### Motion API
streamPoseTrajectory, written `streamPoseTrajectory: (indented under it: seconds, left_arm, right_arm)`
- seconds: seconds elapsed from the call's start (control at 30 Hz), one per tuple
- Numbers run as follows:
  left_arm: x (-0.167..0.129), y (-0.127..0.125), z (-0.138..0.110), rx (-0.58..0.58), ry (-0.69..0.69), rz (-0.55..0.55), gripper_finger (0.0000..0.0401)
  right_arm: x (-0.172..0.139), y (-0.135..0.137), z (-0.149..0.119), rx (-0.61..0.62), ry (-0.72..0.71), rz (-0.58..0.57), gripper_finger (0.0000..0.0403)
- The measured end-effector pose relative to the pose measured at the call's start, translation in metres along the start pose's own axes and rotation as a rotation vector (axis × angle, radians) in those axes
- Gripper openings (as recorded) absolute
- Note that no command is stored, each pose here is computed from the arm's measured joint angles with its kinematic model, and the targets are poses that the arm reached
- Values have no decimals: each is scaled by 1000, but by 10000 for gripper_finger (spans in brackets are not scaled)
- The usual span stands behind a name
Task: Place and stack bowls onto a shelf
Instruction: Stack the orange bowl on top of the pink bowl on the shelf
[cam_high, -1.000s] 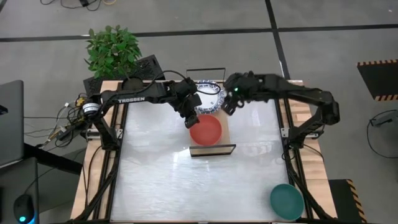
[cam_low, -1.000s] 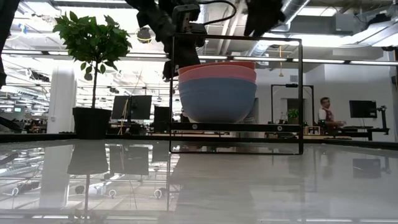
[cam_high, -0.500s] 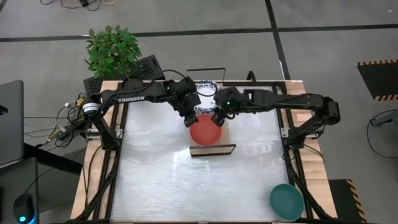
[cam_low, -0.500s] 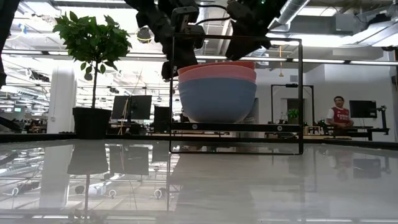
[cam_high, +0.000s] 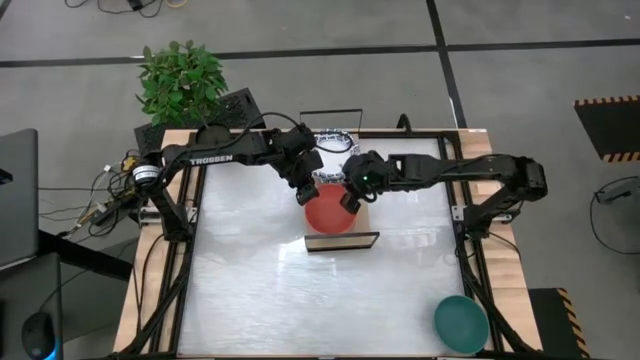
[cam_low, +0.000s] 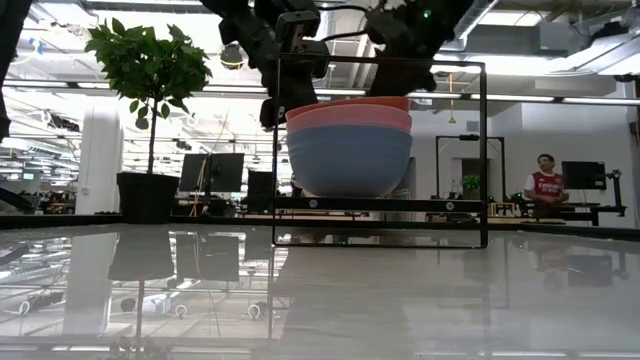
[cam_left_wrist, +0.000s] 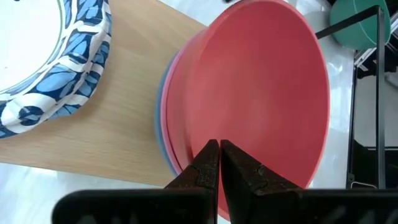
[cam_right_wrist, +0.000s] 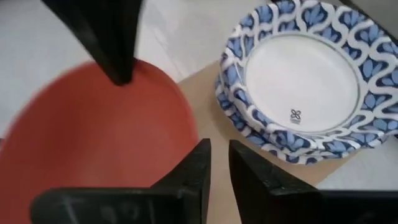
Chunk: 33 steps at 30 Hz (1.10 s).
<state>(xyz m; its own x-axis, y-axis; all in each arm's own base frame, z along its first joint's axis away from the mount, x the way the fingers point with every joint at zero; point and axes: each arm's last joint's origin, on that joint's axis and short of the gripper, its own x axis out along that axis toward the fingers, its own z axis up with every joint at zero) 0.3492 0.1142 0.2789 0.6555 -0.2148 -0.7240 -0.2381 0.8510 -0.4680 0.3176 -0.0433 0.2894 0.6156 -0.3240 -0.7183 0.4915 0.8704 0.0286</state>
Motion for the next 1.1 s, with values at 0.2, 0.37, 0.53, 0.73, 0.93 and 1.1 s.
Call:
streamPoseTrajectory:
  seconds: [0.2,0.37,0.53,0.73,0.93,1.1]
  left_arm:
    - [0,0,0,-1,-1,1,0]
    - [0,0,0,0,-1,1,0]
    - [0,0,0,-1,-1,1,0]
    - [0,0,0,0,-1,2,0]
    - [0,0,0,0,-1,4,0]
    - [0,0,0,0,-2,6,0]
  right_arm:
    - [5,-1,-7,13,17,-4,71]
    - [5,1,-5,11,-8,3,71]
    - [-1,4,1,3,-72,29,71]
    - [0,6,-1,-14,-60,30,71]
    - [12,9,-4,-23,-25,23,71]
    - [14,9,-6,-28,-9,36,71]
